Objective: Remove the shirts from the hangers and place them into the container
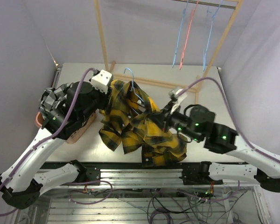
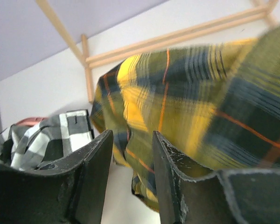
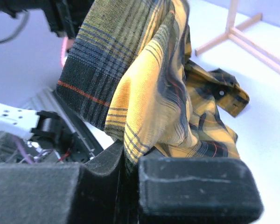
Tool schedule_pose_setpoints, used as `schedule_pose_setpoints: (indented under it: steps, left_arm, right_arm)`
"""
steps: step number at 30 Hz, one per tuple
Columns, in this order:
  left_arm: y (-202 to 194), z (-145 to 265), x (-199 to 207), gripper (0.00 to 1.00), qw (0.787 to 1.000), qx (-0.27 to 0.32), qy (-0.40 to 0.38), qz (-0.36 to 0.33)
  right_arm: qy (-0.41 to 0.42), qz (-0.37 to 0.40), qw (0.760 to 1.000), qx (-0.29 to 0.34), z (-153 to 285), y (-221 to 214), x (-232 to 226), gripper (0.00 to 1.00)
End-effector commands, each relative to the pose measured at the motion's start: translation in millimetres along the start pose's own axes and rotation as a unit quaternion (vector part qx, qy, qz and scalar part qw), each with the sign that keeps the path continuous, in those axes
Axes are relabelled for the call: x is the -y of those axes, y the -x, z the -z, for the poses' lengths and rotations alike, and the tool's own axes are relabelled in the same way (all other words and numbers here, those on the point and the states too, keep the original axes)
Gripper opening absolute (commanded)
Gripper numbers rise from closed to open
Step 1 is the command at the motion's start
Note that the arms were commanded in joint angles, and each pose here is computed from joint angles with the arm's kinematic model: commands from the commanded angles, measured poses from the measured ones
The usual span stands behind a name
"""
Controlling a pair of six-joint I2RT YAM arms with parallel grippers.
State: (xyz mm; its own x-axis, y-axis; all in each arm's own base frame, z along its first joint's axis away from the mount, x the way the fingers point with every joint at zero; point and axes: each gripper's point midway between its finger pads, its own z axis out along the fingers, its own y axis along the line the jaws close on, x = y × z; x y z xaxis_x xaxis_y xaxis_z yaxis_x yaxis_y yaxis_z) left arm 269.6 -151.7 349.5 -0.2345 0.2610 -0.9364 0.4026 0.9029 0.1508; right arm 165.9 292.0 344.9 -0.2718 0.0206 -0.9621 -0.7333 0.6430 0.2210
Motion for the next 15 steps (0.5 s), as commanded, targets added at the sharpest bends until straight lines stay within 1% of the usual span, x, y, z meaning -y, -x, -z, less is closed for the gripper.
schedule_pose_setpoints:
  steps: [1, 4, 7, 11, 13, 14, 15]
  left_arm:
    - [47, 20, 19, 0.52, 0.99, 0.121, -0.071, 0.015]
    - [64, 35, 24, 0.53, 0.982, 0.162, -0.096, 0.014]
    - [77, 50, 32, 0.54, 0.973, 0.19, -0.129, 0.012]
    - [92, 68, 46, 0.57, 0.959, 0.216, -0.181, 0.007]
    - [95, 70, 51, 0.58, 0.956, 0.219, -0.196, 0.004]
    - [95, 70, 52, 0.64, 0.955, 0.218, -0.2, 0.001]
    - [94, 68, 53, 0.66, 0.956, 0.216, -0.201, 0.0]
  right_arm:
    - [0.044, 0.015, 0.999, -0.018, 43, 21, -10, 0.0]
    - [0.064, 0.008, 0.998, 0.008, 65, 46, -16, 0.0]
    - [0.076, 0.001, 0.997, 0.032, 83, 67, -19, 0.0]
    - [0.101, -0.004, 0.994, 0.048, 95, 82, -27, 0.0]
    - [0.119, -0.007, 0.991, 0.055, 100, 88, -33, 0.0]
    - [0.131, -0.009, 0.99, 0.058, 103, 91, -37, 0.0]
    - [0.141, -0.012, 0.988, 0.063, 106, 95, -41, 0.0]
